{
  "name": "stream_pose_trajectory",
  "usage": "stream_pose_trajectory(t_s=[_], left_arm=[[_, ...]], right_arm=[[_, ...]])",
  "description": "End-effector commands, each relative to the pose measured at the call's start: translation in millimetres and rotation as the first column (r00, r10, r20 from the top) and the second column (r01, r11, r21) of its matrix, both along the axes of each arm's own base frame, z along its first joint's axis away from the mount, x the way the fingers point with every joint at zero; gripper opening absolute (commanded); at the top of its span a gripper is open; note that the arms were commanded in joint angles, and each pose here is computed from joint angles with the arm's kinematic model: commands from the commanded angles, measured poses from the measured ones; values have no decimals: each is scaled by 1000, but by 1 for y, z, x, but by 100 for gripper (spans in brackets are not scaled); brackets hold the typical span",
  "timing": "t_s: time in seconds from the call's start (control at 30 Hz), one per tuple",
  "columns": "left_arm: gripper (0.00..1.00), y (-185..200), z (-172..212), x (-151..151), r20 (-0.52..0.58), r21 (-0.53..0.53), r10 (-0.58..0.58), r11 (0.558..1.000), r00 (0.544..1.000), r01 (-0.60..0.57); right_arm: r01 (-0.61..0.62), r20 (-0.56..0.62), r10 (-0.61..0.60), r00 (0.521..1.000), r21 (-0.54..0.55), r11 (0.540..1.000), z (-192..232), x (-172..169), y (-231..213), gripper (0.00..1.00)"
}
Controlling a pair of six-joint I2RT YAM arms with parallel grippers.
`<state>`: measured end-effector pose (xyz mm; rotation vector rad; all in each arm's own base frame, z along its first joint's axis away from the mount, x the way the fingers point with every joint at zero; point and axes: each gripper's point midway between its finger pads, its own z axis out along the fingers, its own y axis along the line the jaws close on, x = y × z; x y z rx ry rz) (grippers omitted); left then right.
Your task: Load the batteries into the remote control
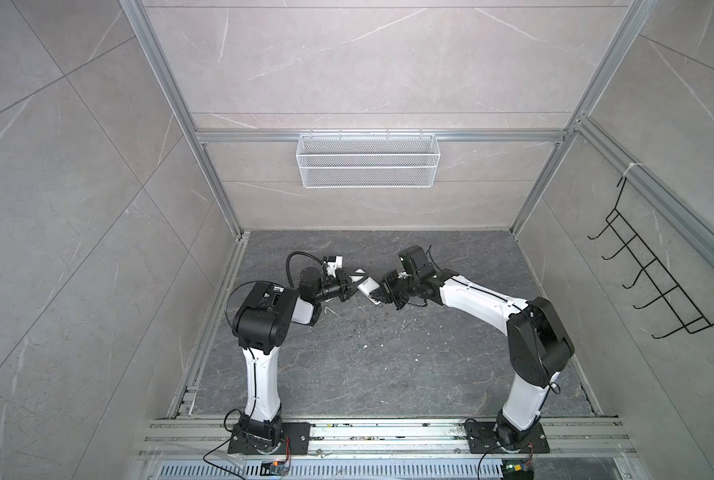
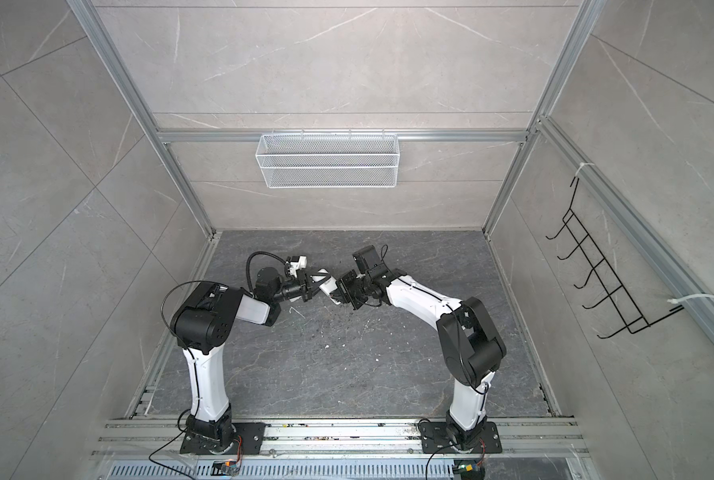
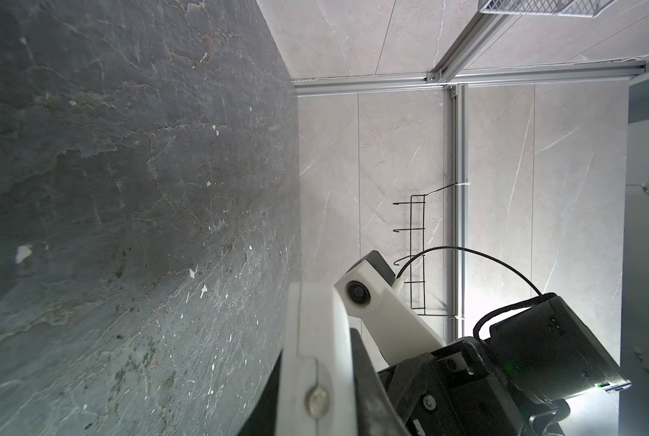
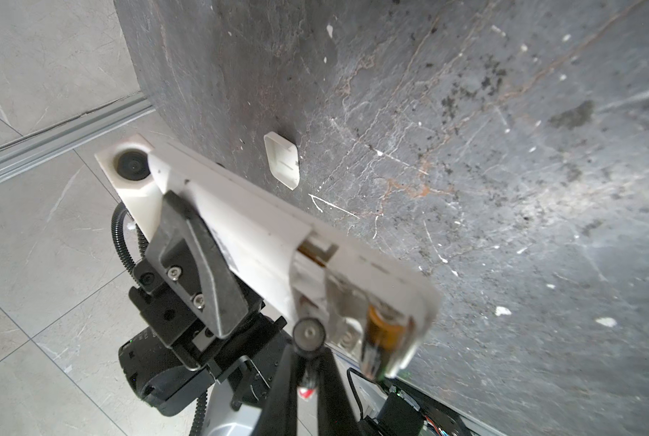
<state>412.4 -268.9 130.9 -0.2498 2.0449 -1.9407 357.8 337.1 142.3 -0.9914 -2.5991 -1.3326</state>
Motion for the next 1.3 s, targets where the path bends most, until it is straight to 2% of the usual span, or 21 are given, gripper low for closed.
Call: stream_pose_trajectory(t_s=[0.0, 0.43, 0.8, 1.27], left_arm=[[0, -1, 28, -1, 94, -32, -24, 999, 995, 27], [0, 0, 29, -2, 93, -33, -24, 999, 995, 28], [0, 1, 29, -2, 93, -33, -24, 999, 995, 27], [0, 6, 31, 0, 90, -32, -16, 999, 996, 19]], right_arm=[[-1, 17, 1, 1000, 12, 1000, 10, -3, -4, 9], [-3, 4, 3, 1000, 9, 1000, 1, -2, -4, 10], [-1, -3, 1, 1000, 19, 1000, 3, -3, -4, 22], [-16, 36, 16, 999, 12, 1000, 21, -7, -8, 26]])
